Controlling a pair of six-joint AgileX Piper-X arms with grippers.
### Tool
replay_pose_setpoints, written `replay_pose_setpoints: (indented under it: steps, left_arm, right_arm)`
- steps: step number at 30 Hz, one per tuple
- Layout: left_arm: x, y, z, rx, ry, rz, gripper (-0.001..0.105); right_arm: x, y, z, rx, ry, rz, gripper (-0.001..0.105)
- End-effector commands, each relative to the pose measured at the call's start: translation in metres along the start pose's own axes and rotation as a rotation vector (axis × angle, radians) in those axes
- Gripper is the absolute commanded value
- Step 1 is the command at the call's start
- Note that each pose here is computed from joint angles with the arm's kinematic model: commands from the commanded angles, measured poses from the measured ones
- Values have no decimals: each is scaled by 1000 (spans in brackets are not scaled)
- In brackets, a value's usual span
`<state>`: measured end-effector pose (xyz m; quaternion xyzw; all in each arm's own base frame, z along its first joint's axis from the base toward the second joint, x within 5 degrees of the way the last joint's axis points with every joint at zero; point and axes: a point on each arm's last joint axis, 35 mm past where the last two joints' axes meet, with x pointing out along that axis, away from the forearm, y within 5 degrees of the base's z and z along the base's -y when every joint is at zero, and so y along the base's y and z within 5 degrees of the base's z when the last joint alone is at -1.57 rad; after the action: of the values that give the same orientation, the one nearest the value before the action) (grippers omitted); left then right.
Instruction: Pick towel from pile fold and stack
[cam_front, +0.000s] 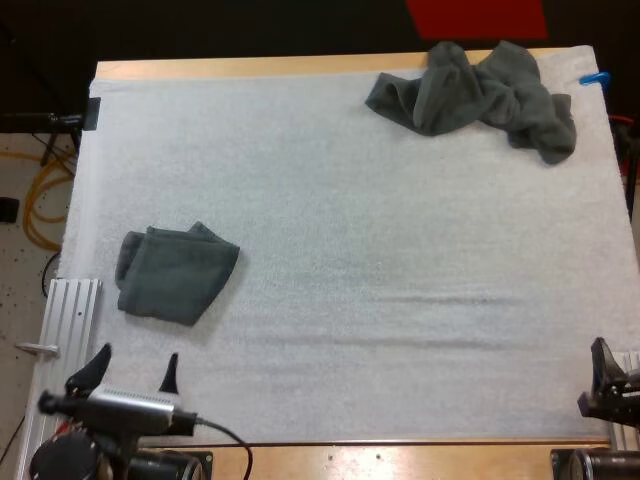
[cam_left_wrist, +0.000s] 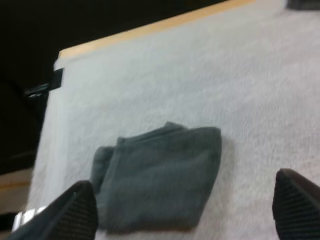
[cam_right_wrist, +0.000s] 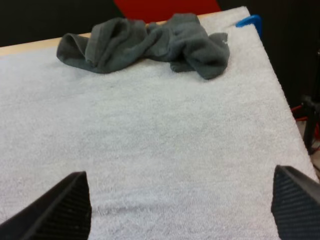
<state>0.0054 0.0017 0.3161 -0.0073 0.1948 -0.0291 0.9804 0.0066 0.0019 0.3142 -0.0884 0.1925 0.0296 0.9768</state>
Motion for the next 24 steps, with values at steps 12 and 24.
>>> replay_pose_setpoints:
  steps: [12,24]
  left_arm:
    - [27,-3,-15,-3,59,-49,70]
    - [27,-3,-15,-3,59,-49,70]
  right_arm:
    - [21,2,-12,-15,55,37,72]
    - [21,2,-12,-15,55,37,72]
